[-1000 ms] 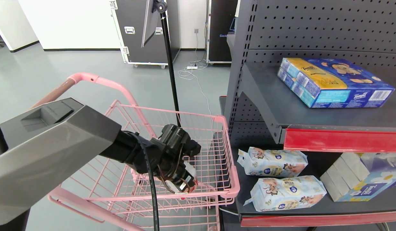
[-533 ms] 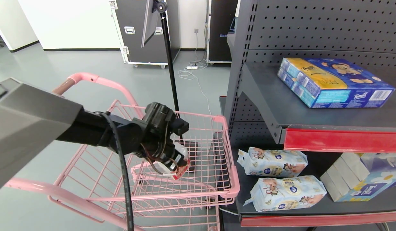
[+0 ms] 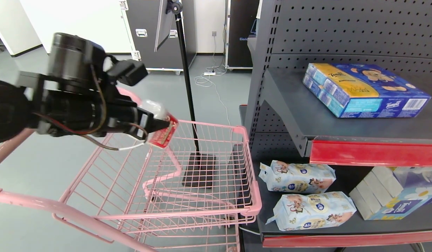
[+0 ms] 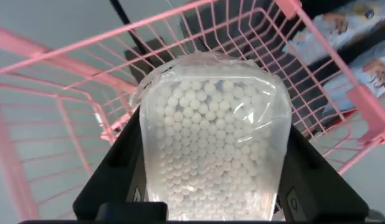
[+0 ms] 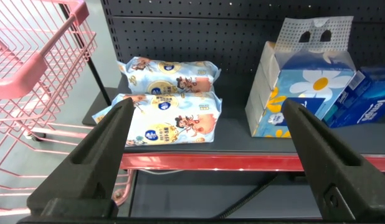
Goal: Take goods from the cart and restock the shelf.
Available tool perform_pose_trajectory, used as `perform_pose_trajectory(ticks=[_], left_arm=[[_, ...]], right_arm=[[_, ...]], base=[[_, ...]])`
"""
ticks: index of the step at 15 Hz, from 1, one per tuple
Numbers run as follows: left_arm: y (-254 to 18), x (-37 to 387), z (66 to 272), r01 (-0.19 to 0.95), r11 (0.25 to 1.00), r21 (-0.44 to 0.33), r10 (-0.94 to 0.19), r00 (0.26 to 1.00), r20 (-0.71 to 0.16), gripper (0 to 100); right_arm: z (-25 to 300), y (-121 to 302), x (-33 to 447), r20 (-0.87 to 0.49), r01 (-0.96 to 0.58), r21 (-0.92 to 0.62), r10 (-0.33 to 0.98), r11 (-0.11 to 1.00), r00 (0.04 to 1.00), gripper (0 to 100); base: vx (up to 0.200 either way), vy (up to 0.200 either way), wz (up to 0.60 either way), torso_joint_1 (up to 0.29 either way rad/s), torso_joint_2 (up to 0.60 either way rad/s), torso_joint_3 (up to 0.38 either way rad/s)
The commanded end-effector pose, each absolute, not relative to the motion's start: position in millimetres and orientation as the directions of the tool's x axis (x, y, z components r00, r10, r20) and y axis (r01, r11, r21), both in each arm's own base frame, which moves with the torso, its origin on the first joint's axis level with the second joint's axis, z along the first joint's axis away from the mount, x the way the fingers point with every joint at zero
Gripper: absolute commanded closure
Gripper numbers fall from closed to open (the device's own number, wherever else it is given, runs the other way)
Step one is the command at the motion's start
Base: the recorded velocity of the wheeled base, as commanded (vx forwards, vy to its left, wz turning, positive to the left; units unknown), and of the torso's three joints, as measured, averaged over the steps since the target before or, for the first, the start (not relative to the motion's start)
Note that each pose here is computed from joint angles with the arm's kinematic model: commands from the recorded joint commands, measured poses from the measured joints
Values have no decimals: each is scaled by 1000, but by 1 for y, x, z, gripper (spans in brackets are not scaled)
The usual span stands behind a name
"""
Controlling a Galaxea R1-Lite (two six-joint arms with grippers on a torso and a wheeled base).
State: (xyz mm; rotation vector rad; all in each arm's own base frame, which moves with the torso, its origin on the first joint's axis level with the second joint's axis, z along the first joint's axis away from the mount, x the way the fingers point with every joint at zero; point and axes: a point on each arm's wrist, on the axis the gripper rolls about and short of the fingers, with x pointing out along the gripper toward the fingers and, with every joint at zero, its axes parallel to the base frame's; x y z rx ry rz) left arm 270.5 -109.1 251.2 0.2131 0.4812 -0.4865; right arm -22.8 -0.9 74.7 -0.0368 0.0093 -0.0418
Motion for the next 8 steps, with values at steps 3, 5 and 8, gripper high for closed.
perform_pose_trajectory(ticks=[3,5,8], left_arm=[[-33,139,286,345,936,65,-314,906,-285,100],[-23,97,278,350,937,16,-338,914,-225,100],[-12,42,252,359,933,-1,-355,922,-155,100]], right_arm=[[75,-1,-23,-9,41,-36,-41,999,999,0],[75,-1,-23,-9,41,-36,-41,999,999,0],[75,-1,-23,-9,43,-36,-43,998,999,0]], base=[[0,0,0,0,0,0],[0,0,0,0,0,0],[0,0,0,17,-61,-43]])
